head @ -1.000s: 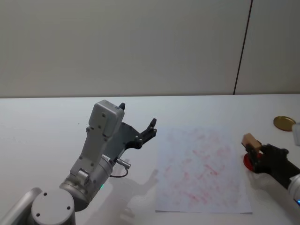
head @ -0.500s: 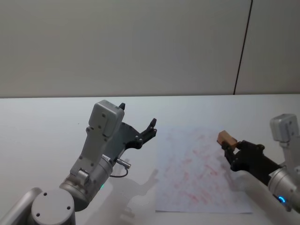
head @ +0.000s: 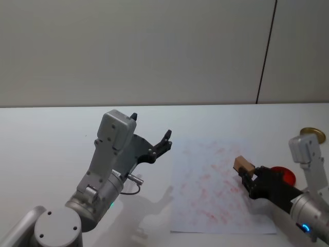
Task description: Use the one hand to pick up the stamp and affix it onto the A4 paper.
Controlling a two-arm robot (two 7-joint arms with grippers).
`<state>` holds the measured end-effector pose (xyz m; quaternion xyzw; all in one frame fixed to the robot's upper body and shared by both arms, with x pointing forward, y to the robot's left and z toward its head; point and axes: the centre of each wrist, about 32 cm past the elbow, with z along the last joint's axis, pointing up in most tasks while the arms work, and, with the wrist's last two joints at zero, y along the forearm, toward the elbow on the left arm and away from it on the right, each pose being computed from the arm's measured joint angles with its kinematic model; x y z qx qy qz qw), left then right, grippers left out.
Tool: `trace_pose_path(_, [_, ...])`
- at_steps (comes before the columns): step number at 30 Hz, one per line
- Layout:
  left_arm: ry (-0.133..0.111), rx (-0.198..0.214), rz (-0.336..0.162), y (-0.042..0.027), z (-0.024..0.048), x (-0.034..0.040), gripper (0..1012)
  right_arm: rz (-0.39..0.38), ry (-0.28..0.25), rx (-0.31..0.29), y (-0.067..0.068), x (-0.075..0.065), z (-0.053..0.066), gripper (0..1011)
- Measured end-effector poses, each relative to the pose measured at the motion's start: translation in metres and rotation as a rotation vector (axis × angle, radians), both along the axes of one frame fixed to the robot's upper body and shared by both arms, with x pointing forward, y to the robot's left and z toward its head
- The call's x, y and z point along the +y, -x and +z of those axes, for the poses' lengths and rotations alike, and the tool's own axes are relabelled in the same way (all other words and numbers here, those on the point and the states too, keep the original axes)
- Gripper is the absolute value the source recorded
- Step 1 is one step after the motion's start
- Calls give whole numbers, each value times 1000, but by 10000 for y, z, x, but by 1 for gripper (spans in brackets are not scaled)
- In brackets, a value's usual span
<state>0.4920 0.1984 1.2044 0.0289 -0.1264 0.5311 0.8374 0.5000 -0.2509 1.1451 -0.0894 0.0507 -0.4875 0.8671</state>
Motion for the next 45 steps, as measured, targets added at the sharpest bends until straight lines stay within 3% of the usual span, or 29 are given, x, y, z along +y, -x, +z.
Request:
trace_pose_path(19, [0, 0, 0, 0, 0, 0, 993, 17, 21, 61, 116, -37, -79, 220])
trace_pose_path(45, [0, 0, 0, 0, 0, 0, 993, 36, 65, 99, 77, -68, -54, 220])
